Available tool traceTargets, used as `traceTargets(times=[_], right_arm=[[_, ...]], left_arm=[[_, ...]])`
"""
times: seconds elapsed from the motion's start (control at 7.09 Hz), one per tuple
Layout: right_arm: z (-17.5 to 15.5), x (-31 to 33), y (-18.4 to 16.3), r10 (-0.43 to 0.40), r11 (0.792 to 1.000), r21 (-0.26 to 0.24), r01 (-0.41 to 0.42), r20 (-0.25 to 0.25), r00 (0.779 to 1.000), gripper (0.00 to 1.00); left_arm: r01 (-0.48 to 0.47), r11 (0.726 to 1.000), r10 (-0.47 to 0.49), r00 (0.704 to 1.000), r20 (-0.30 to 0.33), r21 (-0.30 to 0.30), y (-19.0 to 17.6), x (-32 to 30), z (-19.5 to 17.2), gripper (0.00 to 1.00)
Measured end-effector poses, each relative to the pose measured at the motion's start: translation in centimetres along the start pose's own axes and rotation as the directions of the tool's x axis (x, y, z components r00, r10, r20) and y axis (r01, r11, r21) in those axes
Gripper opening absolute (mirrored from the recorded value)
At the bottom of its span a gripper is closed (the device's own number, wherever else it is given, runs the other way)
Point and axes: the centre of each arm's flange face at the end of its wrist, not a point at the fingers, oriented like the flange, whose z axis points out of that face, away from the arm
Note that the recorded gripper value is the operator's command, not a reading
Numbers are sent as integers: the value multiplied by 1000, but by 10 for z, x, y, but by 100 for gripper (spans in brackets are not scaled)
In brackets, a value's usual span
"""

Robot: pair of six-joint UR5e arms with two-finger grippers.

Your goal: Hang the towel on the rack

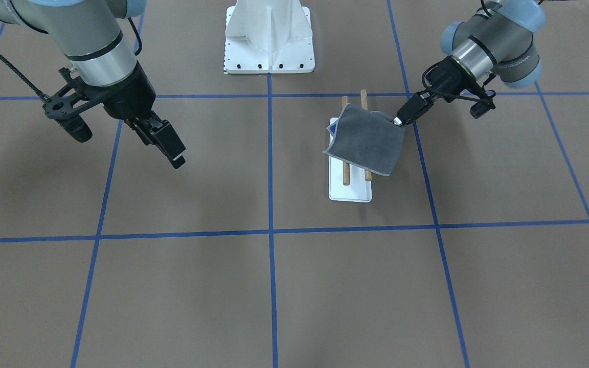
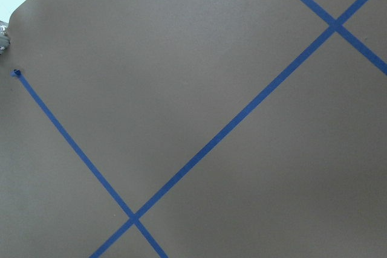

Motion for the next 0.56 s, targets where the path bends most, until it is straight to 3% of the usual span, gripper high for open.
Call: traceTargets(times=[0.56], right_arm=[[-10, -1, -3, 7, 1000, -7, -7, 8, 1000, 100]], left_arm=[[-16, 999, 15, 999, 28, 39, -17, -18, -23, 98]])
